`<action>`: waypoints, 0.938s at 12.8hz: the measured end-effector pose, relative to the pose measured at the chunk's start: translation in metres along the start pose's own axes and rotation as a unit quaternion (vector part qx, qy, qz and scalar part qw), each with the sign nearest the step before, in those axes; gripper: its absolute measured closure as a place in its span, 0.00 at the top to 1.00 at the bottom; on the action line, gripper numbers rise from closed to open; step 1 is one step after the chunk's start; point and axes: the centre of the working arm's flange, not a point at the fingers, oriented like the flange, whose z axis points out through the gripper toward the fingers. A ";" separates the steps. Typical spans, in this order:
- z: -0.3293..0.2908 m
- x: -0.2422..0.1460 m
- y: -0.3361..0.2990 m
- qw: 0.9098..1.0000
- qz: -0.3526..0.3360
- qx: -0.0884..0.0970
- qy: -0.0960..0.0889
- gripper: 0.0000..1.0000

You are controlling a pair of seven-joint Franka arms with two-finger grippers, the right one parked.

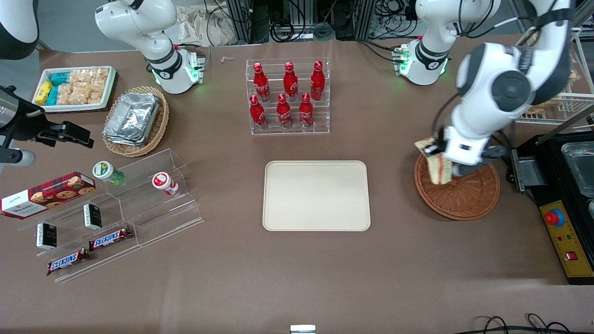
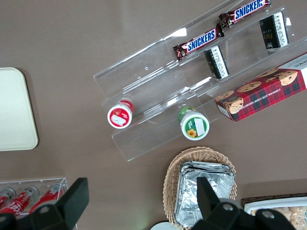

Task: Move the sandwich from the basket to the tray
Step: 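Lift the sandwich out of the basket and carry it over the tray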

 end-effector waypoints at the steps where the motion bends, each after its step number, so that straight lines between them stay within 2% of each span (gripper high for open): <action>1: 0.000 -0.011 0.020 1.000 0.027 -0.006 0.008 0.21; 4: 0.016 -0.040 0.072 0.995 0.091 -0.025 0.023 0.21; 7: 0.052 -0.057 0.113 0.987 0.156 -0.024 0.039 0.21; 9: 0.082 -0.053 0.129 0.985 0.170 -0.030 0.028 0.21; 12: 0.127 -0.030 0.141 0.984 0.178 -0.013 0.016 0.21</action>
